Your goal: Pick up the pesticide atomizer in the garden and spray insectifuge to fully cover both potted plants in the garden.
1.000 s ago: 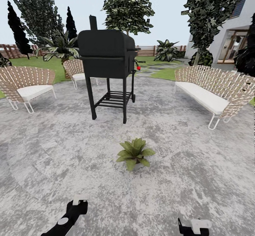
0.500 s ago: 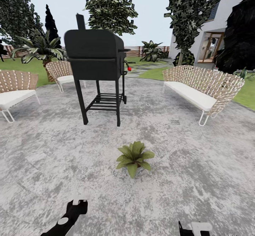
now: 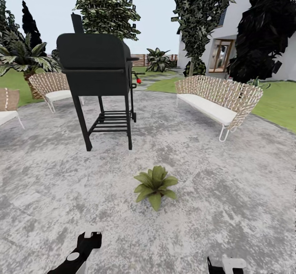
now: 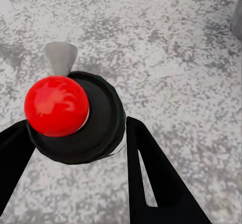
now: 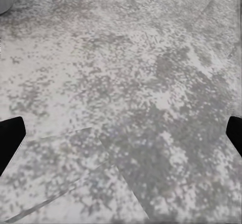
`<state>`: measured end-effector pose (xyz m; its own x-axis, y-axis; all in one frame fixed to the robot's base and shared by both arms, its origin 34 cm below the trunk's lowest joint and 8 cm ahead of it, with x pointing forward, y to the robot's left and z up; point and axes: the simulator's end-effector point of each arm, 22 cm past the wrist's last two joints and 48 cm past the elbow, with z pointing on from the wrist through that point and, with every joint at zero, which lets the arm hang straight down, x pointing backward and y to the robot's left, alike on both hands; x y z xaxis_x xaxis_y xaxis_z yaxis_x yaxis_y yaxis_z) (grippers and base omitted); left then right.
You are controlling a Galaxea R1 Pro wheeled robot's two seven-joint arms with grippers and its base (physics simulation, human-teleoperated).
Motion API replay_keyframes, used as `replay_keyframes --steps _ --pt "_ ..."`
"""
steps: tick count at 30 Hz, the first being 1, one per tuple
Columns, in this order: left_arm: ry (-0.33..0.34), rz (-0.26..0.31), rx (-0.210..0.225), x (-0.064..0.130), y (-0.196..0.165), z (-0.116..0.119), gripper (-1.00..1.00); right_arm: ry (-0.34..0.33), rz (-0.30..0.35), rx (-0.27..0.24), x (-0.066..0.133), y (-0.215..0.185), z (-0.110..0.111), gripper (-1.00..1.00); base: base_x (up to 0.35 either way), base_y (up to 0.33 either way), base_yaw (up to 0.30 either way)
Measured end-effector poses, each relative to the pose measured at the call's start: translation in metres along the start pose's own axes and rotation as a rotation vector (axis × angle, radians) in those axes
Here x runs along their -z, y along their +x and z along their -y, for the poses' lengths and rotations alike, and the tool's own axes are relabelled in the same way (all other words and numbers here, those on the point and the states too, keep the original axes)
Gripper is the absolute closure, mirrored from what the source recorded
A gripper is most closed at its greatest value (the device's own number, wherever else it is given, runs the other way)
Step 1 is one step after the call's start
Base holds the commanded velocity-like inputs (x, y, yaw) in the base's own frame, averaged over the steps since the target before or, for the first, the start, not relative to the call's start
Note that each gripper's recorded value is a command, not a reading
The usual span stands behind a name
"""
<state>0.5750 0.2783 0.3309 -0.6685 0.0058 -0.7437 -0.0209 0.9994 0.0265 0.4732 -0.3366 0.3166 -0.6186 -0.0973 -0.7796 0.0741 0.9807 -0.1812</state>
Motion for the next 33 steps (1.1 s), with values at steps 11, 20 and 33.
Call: replay_keyframes --steps 11,20,33 --pt "0.000 -0.001 0.000 0.0002 0.0007 0.0000 1.00 0.000 0.000 0.000 -0.0001 -0.0002 -0.0001 -1.00 0.088 0.315 -0.260" --pt "0.000 0.000 0.000 0.0001 0.0003 0.0000 1.00 -0.001 0.000 0.000 0.0001 0.0001 -0.0002 -1.00 0.088 0.315 -0.260" --pt "0.000 0.002 0.000 -0.0002 -0.0010 0.0000 1.00 -0.001 0.001 0.000 -0.0001 -0.0004 -0.0002 -1.00 0.090 0.315 -0.260"
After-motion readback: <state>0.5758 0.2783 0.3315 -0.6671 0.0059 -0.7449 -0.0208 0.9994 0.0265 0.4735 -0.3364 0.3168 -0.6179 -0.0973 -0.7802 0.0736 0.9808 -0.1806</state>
